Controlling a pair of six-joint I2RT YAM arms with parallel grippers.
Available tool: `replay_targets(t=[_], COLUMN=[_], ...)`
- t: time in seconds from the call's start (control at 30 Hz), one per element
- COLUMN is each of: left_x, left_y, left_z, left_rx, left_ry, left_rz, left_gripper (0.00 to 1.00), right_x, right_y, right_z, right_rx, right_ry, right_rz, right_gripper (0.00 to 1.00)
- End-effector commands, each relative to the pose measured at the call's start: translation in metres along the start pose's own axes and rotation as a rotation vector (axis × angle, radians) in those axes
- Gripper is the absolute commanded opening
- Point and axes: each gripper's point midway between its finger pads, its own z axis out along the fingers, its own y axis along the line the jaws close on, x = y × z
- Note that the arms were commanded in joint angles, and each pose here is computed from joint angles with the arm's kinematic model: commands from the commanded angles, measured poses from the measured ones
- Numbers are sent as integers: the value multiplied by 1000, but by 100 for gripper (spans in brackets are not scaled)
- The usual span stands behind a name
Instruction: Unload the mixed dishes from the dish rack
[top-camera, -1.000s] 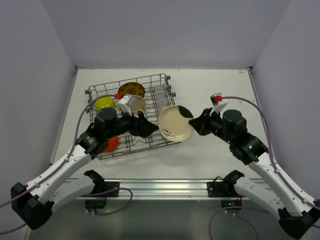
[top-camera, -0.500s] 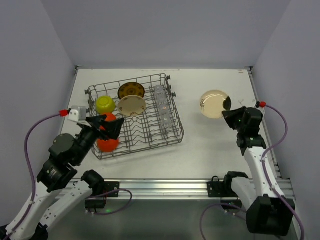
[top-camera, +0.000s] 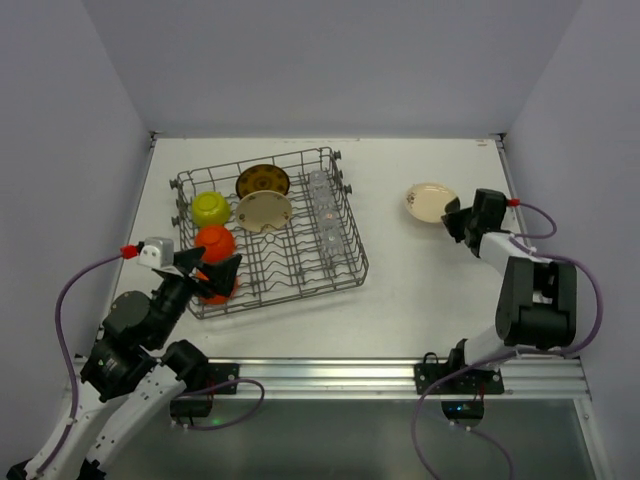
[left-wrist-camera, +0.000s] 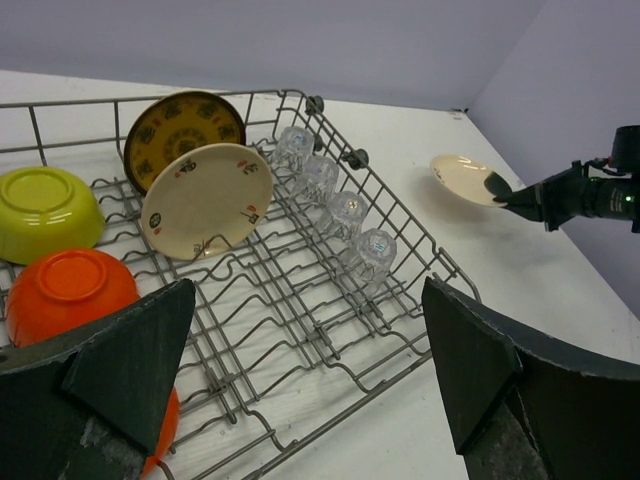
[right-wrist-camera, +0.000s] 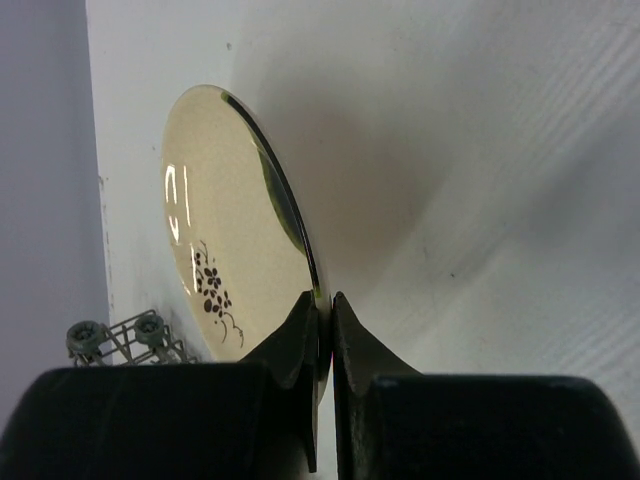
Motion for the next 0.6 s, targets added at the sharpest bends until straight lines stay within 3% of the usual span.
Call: replay_targets(t=[0.0,0.13,0.2,0.57], left_x=[-1,-2,-4,4], left_y=[-1,-2,-3,-4], left_z=[5,3,2,8], left_rx=[7,15,21,21], left_ry=[-1,-13,-26,16], left_rz=[30,31,29,48], left_gripper=[100,100,100,100], right_x=[-14,-6,-5,-2], right_y=[45,36,30,47], right_z=[19,41,50,84], right_rx=[-119,-68,-47,-37], right_ry=[-11,30,31,140], right_rz=[3,12,22,84], right_gripper=[0,1,5,13])
